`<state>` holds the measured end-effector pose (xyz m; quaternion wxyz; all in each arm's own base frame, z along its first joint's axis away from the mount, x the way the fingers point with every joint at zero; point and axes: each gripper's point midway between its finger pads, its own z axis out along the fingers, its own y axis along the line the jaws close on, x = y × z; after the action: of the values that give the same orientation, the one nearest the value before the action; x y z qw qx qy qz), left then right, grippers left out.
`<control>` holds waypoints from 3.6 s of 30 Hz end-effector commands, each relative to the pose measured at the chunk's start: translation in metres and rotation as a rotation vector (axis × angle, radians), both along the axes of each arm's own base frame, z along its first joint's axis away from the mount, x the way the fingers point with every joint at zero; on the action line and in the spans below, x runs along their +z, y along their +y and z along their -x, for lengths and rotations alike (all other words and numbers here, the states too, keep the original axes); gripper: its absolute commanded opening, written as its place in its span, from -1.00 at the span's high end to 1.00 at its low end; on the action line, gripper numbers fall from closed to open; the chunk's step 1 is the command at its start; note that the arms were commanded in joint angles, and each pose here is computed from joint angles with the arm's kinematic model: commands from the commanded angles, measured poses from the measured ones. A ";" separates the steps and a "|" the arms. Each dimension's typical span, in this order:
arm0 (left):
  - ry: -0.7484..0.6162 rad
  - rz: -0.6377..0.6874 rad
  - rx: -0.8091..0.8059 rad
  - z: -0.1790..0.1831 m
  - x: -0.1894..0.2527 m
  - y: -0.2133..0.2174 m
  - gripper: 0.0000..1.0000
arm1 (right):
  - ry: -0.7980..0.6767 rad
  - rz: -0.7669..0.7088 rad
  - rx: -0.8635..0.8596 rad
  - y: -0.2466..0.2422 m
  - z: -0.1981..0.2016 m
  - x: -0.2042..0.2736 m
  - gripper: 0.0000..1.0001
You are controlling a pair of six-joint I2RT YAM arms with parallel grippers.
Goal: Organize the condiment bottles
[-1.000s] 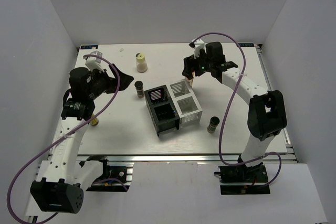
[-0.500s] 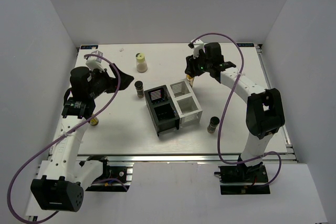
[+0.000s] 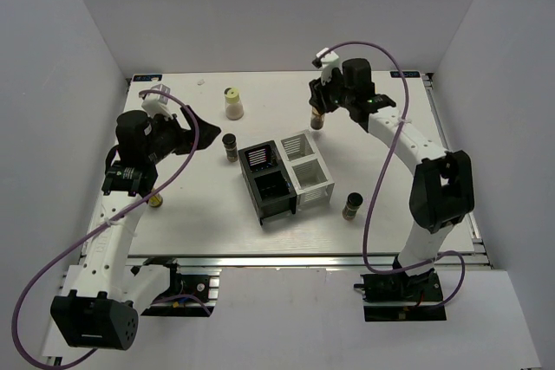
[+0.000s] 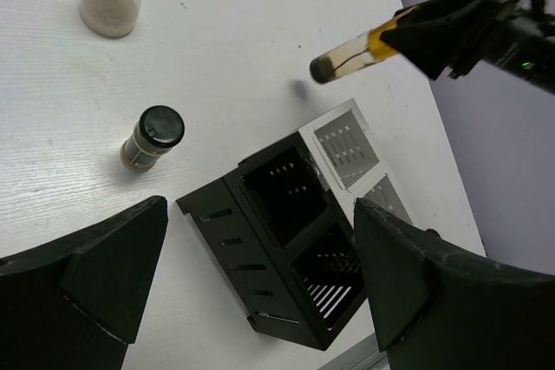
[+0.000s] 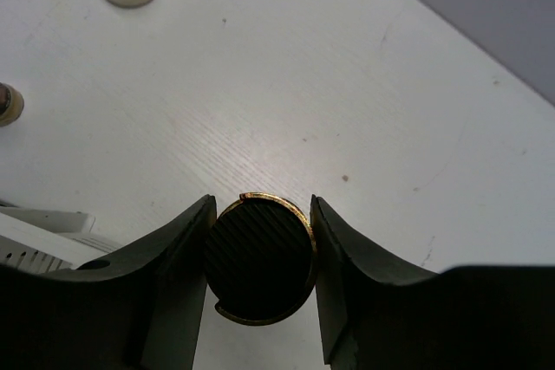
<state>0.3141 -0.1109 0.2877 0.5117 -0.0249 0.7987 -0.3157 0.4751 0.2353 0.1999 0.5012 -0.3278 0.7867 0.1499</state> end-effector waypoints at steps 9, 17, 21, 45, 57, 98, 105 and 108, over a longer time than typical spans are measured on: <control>-0.024 -0.047 0.043 0.013 0.017 0.010 -0.94 | -0.225 -0.197 0.155 0.012 0.050 0.159 1.00; -0.007 -0.065 0.068 0.016 0.014 0.016 -0.94 | -0.141 -0.272 0.355 0.036 0.111 0.166 1.00; -0.012 -0.078 0.087 0.018 0.017 0.019 -0.94 | -0.113 -0.275 0.406 0.041 0.131 0.163 1.00; 0.005 -0.067 0.092 0.022 0.009 0.020 -0.93 | -0.043 -0.127 0.374 0.052 0.121 0.078 1.00; 0.020 -0.059 0.079 0.015 0.000 0.016 -0.94 | -0.008 -0.058 0.338 0.064 0.102 0.042 1.00; 0.206 -0.146 0.103 -0.040 -0.069 -0.009 -0.12 | -0.128 -0.241 0.459 0.070 0.147 0.156 -0.50; 0.257 -0.276 0.137 -0.069 -0.094 -0.016 -0.53 | -0.084 -0.241 0.439 0.056 0.154 0.136 0.21; 0.275 -0.304 0.139 -0.079 -0.104 -0.019 -0.57 | -0.072 -0.237 0.430 0.052 0.157 0.130 -0.14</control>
<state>0.3799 -0.1342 0.1698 0.3909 -0.0487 0.9024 -0.1748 0.3243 0.2920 0.3176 0.5043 -0.4322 0.6708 0.3300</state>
